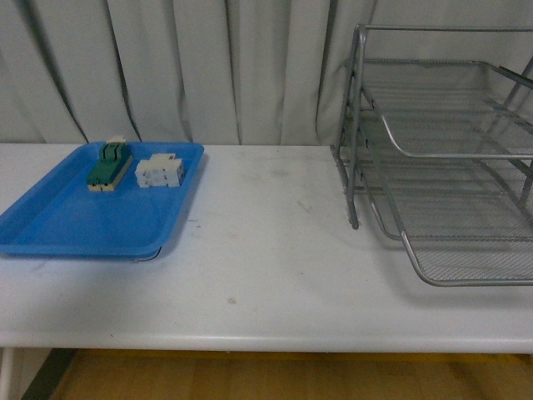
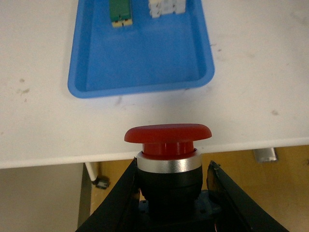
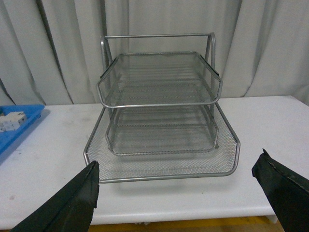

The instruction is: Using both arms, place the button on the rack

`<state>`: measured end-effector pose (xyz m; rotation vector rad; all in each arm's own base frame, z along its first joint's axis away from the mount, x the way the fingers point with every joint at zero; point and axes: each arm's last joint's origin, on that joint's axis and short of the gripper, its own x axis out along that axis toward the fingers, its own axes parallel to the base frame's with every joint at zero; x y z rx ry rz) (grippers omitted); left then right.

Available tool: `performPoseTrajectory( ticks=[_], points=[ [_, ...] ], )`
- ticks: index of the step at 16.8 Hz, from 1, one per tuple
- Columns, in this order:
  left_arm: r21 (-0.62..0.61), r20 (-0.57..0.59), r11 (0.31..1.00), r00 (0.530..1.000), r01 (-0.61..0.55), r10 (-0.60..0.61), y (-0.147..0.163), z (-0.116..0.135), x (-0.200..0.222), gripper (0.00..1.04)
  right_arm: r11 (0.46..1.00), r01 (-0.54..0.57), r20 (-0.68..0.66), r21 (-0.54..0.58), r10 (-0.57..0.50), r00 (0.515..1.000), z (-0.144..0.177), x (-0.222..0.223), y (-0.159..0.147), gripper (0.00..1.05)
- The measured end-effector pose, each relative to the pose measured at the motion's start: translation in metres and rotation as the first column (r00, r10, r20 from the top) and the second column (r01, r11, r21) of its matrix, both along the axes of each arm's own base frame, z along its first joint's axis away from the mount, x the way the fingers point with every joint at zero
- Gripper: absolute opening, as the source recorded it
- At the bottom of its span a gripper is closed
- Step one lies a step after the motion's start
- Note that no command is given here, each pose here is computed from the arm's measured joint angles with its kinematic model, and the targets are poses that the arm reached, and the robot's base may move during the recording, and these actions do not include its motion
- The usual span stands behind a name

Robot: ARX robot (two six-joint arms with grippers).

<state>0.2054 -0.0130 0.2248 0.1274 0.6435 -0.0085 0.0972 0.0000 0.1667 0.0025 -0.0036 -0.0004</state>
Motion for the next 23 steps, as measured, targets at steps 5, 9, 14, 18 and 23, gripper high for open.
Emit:
performPoseTrajectory(
  ticks=[5, 9, 14, 18, 23],
  points=[
    [-0.013, 0.051, 1.0, 0.998, -0.019, 0.02, 0.001, 0.009, -0.002, 0.36, 1.0, 0.0, 0.0, 0.0, 0.0, 1.0, 0.0, 0.0, 0.0, 0.98],
    [-0.011, 0.01, 0.999, 0.999, -0.033, 0.033, 0.002, 0.002, 0.0, 0.36, 1.0, 0.0, 0.0, 0.0, 0.0, 1.0, 0.0, 0.0, 0.0, 0.98],
    [-0.011, 0.015, 0.999, 0.999, -0.034, 0.034, 0.002, 0.002, 0.0, 0.36, 1.0, 0.0, 0.001, 0.0, 0.0, 1.0, 0.0, 0.0, 0.0, 0.98],
    [-0.061, 0.043, 0.98, 0.981, 0.192, -0.19, -0.031, 0.0, 0.021, 0.36, 1.0, 0.003, 0.0, 0.0, -0.003, 1.0, 0.0, 0.0, 0.0, 0.98],
    [-0.007, -0.015, 0.809, 0.809, 0.587, -0.587, -0.139, -0.024, 0.093, 0.36, 1.0, 0.003, 0.0, 0.0, -0.003, 1.0, 0.0, 0.0, 0.0, 0.98]
  ],
)
